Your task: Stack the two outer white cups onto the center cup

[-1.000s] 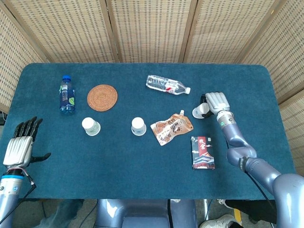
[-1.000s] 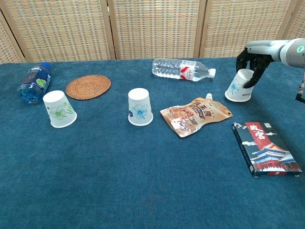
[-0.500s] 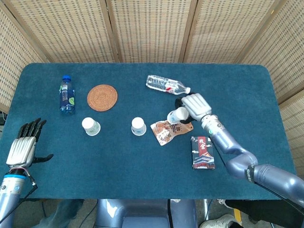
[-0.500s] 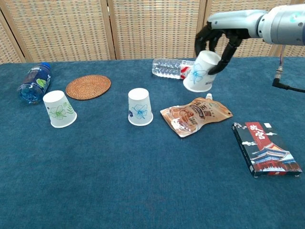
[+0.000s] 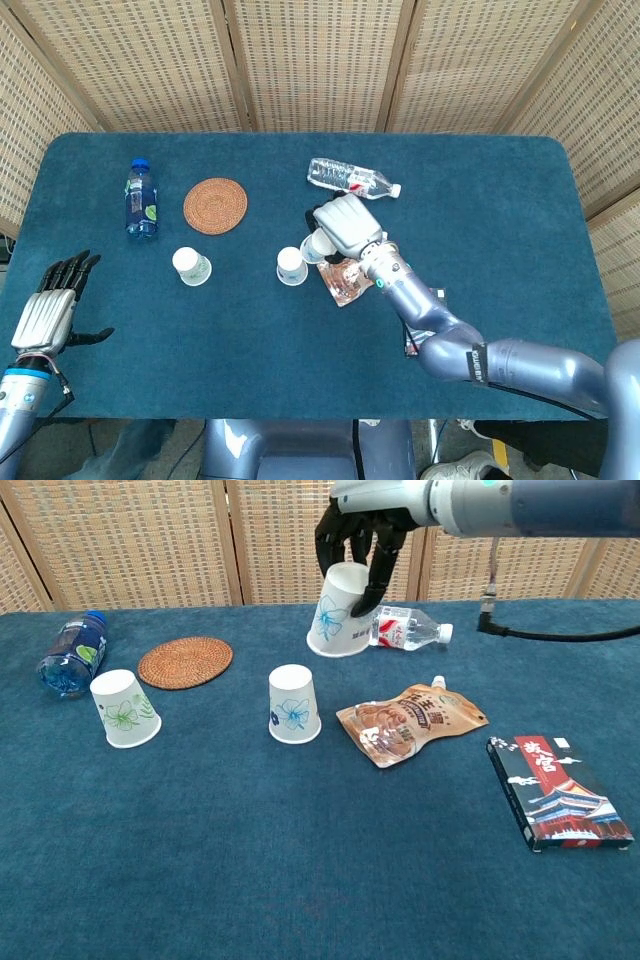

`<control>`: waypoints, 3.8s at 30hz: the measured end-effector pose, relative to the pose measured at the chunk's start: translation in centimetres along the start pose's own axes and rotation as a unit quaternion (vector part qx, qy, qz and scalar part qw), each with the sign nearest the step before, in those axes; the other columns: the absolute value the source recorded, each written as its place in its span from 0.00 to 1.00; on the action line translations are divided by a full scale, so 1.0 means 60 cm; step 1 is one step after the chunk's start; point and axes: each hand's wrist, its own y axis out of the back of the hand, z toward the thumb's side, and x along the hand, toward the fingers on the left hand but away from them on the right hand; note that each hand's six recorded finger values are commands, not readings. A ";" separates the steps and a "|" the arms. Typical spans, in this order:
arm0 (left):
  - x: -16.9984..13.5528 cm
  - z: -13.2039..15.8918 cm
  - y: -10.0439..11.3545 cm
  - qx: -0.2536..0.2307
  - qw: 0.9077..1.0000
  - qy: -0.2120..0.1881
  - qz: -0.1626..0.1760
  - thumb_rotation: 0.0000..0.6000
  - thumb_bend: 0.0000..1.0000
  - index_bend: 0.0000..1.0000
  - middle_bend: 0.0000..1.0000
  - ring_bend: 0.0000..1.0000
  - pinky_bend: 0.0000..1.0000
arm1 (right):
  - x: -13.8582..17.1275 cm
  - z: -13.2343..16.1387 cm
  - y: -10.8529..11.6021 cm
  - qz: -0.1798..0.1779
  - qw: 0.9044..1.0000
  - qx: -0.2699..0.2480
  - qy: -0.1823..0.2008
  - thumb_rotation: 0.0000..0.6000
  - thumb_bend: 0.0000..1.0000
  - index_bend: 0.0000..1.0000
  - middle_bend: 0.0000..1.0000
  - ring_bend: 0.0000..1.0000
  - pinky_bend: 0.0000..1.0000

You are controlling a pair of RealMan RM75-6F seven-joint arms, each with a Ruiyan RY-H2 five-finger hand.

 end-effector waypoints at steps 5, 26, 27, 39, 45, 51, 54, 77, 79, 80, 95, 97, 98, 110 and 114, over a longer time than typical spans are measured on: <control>0.000 -0.004 0.004 -0.007 1.000 -0.001 -0.001 1.00 0.00 0.00 0.00 0.00 0.00 | -0.025 0.045 -0.013 0.016 1.000 -0.004 -0.023 1.00 0.40 0.53 0.56 0.48 0.32; 0.004 -0.011 0.010 -0.014 1.000 0.003 -0.003 1.00 0.00 0.00 0.00 0.00 0.00 | -0.066 0.102 -0.060 0.044 0.998 0.012 -0.044 1.00 0.39 0.50 0.53 0.47 0.32; 0.004 -0.011 0.010 -0.014 1.000 0.002 -0.003 1.00 0.00 0.00 0.00 0.00 0.00 | -0.066 0.102 -0.062 0.045 0.998 0.011 -0.044 1.00 0.37 0.47 0.51 0.46 0.32; 0.006 -0.010 0.007 -0.012 1.000 0.001 -0.006 1.00 0.00 0.00 0.00 0.00 0.00 | -0.054 0.108 -0.047 0.030 0.999 0.003 -0.023 1.00 0.00 0.00 0.00 0.00 0.00; 0.005 -0.009 0.010 -0.011 1.000 -0.002 -0.001 1.00 0.00 0.00 0.00 0.00 0.00 | -0.025 0.069 -0.025 0.014 0.999 0.016 -0.028 1.00 0.00 0.00 0.00 0.00 0.00; 0.011 -0.011 0.002 -0.002 1.000 -0.003 -0.002 1.00 0.00 0.00 0.00 0.00 0.00 | 0.015 0.001 -0.006 -0.039 0.997 0.054 -0.024 1.00 0.00 0.10 0.06 0.00 0.00; 0.019 -0.012 -0.003 0.003 1.000 -0.003 -0.004 1.00 0.00 0.00 0.00 0.00 0.00 | 0.043 -0.039 -0.001 -0.079 0.994 0.074 -0.015 1.00 0.00 0.12 0.08 0.00 0.00; 0.186 0.054 -0.049 0.107 0.989 -0.103 -0.030 1.00 0.06 0.12 0.02 0.06 0.09 | 0.504 -0.333 -0.166 -0.104 0.978 0.002 -0.180 1.00 0.00 0.10 0.09 0.00 0.00; 0.208 0.059 -0.059 0.110 0.987 -0.108 -0.041 1.00 0.08 0.15 0.05 0.08 0.11 | 0.526 -0.333 -0.169 -0.110 0.976 0.010 -0.190 1.00 0.00 0.11 0.09 0.00 0.00; 0.222 0.063 -0.066 0.110 0.987 -0.110 -0.048 1.00 0.09 0.16 0.06 0.09 0.12 | 0.534 -0.334 -0.170 -0.112 0.975 0.014 -0.193 1.00 0.00 0.11 0.09 0.00 0.00; 0.293 0.116 -0.134 0.060 0.983 -0.147 -0.089 1.00 0.21 0.42 0.27 0.28 0.31 | 0.534 -0.342 -0.170 -0.111 0.974 0.017 -0.196 1.00 0.00 0.12 0.08 0.00 0.00; 0.293 0.122 -0.139 0.055 0.983 -0.152 -0.091 1.00 0.24 0.45 0.30 0.31 0.32 | 0.535 -0.342 -0.170 -0.112 0.974 0.017 -0.195 1.00 0.00 0.12 0.08 0.00 0.00; 0.293 0.125 -0.141 0.054 0.982 -0.155 -0.091 1.00 0.25 0.46 0.31 0.31 0.33 | 0.535 -0.341 -0.170 -0.112 0.974 0.017 -0.195 1.00 0.00 0.12 0.08 0.00 0.00; 0.284 0.170 -0.085 0.016 0.979 -0.196 -0.043 1.00 0.28 0.46 0.32 0.32 0.33 | 0.535 -0.333 -0.170 -0.107 0.976 0.010 -0.189 1.00 0.00 0.14 0.07 0.00 0.00; 0.266 0.219 -0.036 -0.020 0.972 -0.232 -0.018 1.00 0.28 0.46 0.32 0.32 0.32 | 0.535 -0.330 -0.171 -0.105 0.977 0.011 -0.186 1.00 0.00 0.14 0.07 0.00 0.00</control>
